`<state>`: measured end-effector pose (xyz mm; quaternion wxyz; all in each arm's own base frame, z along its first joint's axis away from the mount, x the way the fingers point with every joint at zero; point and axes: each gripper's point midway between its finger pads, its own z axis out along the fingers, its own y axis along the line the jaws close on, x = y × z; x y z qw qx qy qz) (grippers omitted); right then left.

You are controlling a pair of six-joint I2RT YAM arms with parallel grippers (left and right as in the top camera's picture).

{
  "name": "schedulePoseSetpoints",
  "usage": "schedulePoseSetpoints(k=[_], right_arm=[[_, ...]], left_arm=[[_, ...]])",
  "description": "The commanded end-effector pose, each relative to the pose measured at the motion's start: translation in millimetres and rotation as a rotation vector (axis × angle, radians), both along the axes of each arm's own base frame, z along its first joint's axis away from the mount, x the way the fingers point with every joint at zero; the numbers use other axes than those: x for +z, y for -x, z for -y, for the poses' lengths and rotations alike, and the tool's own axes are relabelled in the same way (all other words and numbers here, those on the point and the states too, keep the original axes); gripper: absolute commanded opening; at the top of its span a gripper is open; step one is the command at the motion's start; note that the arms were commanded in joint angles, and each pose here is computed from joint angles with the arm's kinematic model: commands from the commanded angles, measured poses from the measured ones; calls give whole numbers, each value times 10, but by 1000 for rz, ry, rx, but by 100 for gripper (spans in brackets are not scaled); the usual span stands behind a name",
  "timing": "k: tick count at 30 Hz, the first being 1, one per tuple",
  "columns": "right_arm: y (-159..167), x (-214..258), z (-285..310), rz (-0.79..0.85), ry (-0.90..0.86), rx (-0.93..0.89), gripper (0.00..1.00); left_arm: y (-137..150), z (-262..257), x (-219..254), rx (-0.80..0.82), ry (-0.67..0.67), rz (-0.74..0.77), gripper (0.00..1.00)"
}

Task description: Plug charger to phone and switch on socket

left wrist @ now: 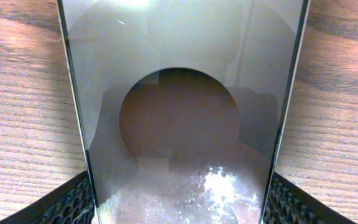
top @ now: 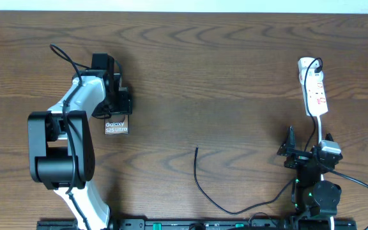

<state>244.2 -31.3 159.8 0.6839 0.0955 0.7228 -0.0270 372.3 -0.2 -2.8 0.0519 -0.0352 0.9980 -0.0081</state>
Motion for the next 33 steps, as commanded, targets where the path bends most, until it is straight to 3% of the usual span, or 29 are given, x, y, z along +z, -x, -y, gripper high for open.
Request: schedulePoseSetpoints(k=[1,33], right_arm=[[3,-5,6,-3,12,-1,99],[3,-5,6,-3,12,-1,99]], left_arm=[[99,44,-185,-2,29,-66,7],[25,43,31,-3,28,-6,7]])
